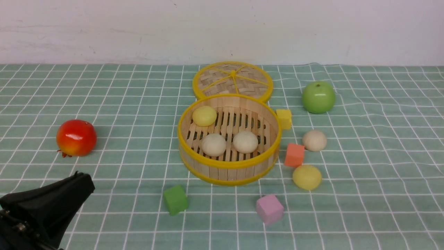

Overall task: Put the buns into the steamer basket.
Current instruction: Use the right arm to grab a steamed stuffed bun

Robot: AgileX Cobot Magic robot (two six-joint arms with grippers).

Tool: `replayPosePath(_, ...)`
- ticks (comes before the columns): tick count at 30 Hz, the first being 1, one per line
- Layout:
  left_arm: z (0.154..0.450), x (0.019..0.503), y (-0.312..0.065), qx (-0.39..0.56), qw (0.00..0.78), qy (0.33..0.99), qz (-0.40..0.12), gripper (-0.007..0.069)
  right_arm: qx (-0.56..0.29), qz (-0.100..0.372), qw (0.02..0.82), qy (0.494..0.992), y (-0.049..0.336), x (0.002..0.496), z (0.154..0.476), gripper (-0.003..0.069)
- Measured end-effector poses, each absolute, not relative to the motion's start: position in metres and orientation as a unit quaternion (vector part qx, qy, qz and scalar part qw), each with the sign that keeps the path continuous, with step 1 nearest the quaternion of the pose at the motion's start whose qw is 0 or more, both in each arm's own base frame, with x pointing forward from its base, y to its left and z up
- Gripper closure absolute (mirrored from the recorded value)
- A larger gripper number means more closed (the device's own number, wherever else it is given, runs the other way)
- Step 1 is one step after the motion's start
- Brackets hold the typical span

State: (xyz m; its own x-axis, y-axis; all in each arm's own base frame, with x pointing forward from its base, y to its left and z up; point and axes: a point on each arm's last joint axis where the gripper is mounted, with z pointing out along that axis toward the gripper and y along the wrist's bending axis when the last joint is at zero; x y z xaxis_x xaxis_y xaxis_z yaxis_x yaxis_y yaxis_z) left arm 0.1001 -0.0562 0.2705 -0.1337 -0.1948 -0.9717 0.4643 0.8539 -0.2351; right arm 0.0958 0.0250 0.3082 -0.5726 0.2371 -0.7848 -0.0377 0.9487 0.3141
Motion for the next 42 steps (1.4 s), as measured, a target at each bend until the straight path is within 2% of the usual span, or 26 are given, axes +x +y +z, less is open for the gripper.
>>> replayPosePath(2, 0.271, 0.1, -0.056, 0.095, 0.651, 0.709, -0.253, 0.0638, -0.02, 0.099, 0.374, 0.922, 0.043, 0.129, 0.325, 0.0477)
replayPosePath(4, 0.271, 0.1, -0.056, 0.095, 0.651, 0.709, -0.253, 0.0638, -0.051, 0.073, 0.331, 0.939, 0.055, 0.152, 0.326, 0.0477)
replayPosePath(7, 0.271, 0.1, -0.056, 0.095, 0.652, 0.708, -0.253, 0.0636, -0.101, 0.039, 0.269, 0.957, 0.082, 0.204, 0.311, 0.0477)
replayPosePath(8, 0.271, 0.1, -0.056, 0.095, 0.652, 0.708, -0.253, 0.0636, -0.102, 0.039, 0.272, 0.956, 0.083, 0.204, 0.312, 0.0477)
replayPosePath(11, 0.271, 0.1, -0.056, 0.095, 0.652, 0.708, -0.253, 0.0634, -0.122, 0.02, 0.219, 0.968, 0.101, 0.257, 0.287, 0.0477)
replayPosePath(19, 0.271, 0.1, -0.056, 0.095, 0.652, 0.708, -0.253, 0.0626, -0.146, 0.071, 0.169, 0.972, 0.128, 0.338, 0.25, 0.0457)
replayPosePath(25, 0.271, 0.1, -0.056, 0.095, 0.652, 0.708, -0.253, 0.0621, -0.146, 0.076, 0.15, 0.975, 0.144, 0.382, 0.218, 0.0398)
replayPosePath(28, 0.271, 0.1, -0.056, 0.095, 0.652, 0.708, -0.253, 0.0619, -0.141, 0.074, 0.142, 0.977, 0.145, 0.396, 0.204, 0.0382)
replayPosePath(36, 0.271, 0.1, -0.056, 0.095, 0.652, 0.708, -0.253, 0.061, -0.118, 0.072, 0.14, 0.98, 0.131, 0.412, 0.192, 0.0375)
replayPosePath(42, 0.271, 0.1, -0.056, 0.095, 0.652, 0.708, -0.253, 0.0604, -0.108, 0.094, 0.132, 0.981, 0.134, 0.412, 0.188, 0.0375)
